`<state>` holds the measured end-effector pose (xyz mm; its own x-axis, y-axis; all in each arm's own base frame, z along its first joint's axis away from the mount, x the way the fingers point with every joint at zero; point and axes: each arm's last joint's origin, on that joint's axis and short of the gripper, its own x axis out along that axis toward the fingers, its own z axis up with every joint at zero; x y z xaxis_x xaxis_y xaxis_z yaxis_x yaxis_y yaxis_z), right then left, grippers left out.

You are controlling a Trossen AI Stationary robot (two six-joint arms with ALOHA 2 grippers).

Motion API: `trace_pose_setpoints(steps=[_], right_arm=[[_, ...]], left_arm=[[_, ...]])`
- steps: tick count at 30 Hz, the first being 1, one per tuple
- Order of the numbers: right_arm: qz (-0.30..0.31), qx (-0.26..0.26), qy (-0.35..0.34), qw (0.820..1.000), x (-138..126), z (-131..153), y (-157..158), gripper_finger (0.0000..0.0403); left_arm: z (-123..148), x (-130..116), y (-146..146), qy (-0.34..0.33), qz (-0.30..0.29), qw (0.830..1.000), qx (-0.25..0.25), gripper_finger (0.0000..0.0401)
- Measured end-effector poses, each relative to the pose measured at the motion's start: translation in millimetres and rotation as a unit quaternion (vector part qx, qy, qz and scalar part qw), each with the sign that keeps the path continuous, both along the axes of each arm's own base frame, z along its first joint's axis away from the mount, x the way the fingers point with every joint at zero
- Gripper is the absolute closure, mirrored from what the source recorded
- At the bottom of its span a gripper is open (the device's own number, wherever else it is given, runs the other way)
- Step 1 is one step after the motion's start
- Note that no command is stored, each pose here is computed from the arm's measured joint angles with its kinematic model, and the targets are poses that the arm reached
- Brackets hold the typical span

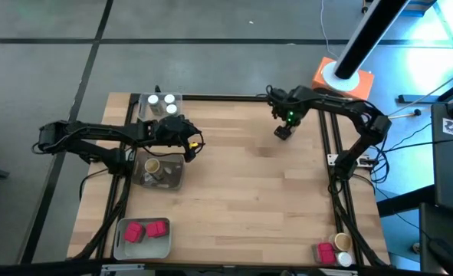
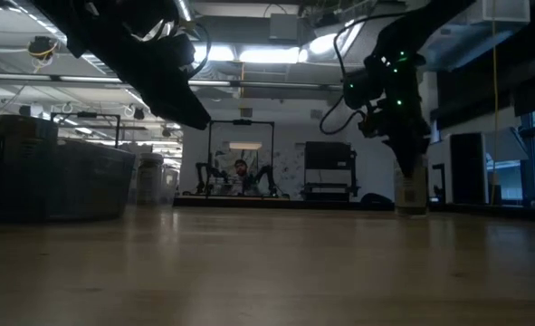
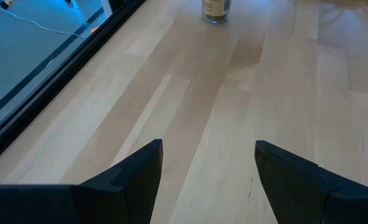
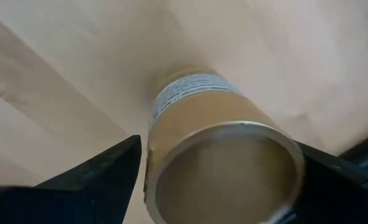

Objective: Sort spices by type
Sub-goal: Put the top brown spice bottle into the black bin

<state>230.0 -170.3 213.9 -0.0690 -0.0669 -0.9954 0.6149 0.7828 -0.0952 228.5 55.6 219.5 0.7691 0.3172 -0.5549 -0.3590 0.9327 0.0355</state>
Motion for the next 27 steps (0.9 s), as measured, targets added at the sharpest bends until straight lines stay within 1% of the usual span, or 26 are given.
trace_pose_setpoints(steps=[3,5,8,11,16,19,23,27], right_arm=[[-0.001,0.020,-0.003,1.000,-2.2,-6.6,2.8,0.0059],[-0.001,0.021,-0.001,1.000,-3.4,-10.7,3.6,0.0061],[-0.001,0.016,-0.008,1.000,-3.3,-16.0,3.7,0.0081],[0.000,0.012,-0.017,1.000,-2.3,-17.1,3.1,0.0119],[0.018,0.007,-0.023,1.000,1.2,-16.9,5.3,0.0122],[0.046,0.001,-0.033,0.998,9.3,-16.7,12.5,0.0122],[0.073,0.021,-0.067,0.995,24.0,-15.1,29.5,0.0122],[0.117,0.010,-0.099,0.988,43.3,-9.9,48.8,0.0122]], left_arm=[[0.0,0.0,-0.1,0.000,-0.002,1.000,-0.001,0.0164],[0.0,0.2,-0.6,-0.001,-0.009,1.000,-0.005,0.0164],[-0.1,0.2,-0.7,-0.001,-0.012,1.000,-0.006,0.0164],[-0.1,0.2,-0.7,-0.001,-0.012,1.000,-0.006,0.0164],[-0.1,0.3,-0.8,-0.002,-0.011,1.000,-0.007,0.0164],[-0.1,0.3,-0.9,-0.004,-0.008,1.000,-0.012,0.0164],[-0.1,0.3,-0.9,-0.006,-0.003,1.000,-0.019,0.0164],[-0.1,0.3,-1.3,-0.009,0.002,1.000,-0.028,0.0164]])
